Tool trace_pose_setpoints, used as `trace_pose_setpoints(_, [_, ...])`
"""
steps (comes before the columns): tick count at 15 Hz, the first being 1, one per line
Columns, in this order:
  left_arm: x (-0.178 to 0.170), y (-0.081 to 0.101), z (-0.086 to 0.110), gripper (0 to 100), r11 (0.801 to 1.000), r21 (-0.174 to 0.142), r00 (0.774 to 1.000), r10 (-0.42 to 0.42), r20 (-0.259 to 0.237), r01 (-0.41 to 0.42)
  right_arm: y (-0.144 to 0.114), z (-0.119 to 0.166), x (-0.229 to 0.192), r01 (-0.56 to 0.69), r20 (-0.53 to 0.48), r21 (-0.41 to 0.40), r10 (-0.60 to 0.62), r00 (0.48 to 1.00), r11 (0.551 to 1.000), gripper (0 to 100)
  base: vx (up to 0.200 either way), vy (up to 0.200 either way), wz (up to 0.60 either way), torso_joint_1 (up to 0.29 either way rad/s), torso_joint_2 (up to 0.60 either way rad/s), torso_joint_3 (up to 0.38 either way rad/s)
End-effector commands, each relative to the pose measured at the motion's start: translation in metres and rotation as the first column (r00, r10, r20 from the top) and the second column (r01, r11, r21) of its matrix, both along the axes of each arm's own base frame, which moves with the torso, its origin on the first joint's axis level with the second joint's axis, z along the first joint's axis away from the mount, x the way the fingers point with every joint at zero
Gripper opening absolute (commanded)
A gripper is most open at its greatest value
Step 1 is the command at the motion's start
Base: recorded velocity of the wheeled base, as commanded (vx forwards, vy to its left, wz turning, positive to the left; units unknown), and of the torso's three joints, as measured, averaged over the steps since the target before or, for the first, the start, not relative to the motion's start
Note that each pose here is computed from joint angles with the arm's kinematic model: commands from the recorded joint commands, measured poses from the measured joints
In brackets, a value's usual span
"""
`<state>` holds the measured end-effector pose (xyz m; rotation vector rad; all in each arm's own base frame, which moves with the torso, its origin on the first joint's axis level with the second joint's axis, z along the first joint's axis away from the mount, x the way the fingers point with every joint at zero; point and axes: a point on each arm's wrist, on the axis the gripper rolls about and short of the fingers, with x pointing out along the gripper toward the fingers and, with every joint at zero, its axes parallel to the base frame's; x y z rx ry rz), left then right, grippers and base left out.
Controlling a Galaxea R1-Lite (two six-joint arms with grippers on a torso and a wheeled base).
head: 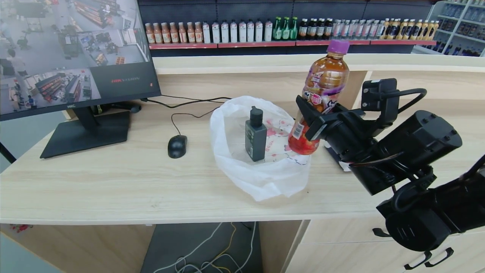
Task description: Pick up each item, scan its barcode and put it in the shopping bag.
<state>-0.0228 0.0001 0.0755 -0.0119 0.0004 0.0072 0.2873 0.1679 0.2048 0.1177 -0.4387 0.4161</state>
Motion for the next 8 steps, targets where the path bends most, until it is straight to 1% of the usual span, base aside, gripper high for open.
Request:
trace_pose_setpoints(1, [0.0, 0.0, 0.0, 100, 1.0, 0.0, 1.0, 0.0, 0.0, 0.0, 0.008, -0.013, 0.013, 0.001, -0.024, -0.014, -0.002, 1.0, 1.0, 0, 0.0, 0.0, 0.0, 0.0, 0.0, 0.0])
trace_pose_setpoints(4, [0.0, 0.0, 0.0, 100, 1.0, 0.0, 1.0, 0.0, 0.0, 0.0, 0.017, -0.029, 0.033, -0.002, -0.051, -0.006, 0.002, 0.999, 1.0, 0, 0.0, 0.0, 0.0, 0.0, 0.0, 0.0])
trace_pose_setpoints(5, [0.0, 0.0, 0.0, 100, 1.0, 0.0, 1.0, 0.0, 0.0, 0.0, 0.019, -0.031, 0.037, -0.002, -0.05, -0.005, 0.002, 0.999, 1.0, 0, 0.0, 0.0, 0.0, 0.0, 0.0, 0.0])
trace_pose_setpoints(7, [0.0, 0.0, 0.0, 100, 1.0, 0.0, 1.0, 0.0, 0.0, 0.0, 0.017, -0.024, 0.05, 0.021, -0.008, 0.014, -0.021, 1.0, 1.0, 0, 0.0, 0.0, 0.0, 0.0, 0.0, 0.0])
trace_pose_setpoints(8, [0.0, 0.0, 0.0, 100, 1.0, 0.0, 1.0, 0.0, 0.0, 0.0, 0.018, -0.031, 0.055, 0.025, -0.021, 0.01, -0.025, 0.999, 1.0, 0, 0.0, 0.0, 0.0, 0.0, 0.0, 0.0])
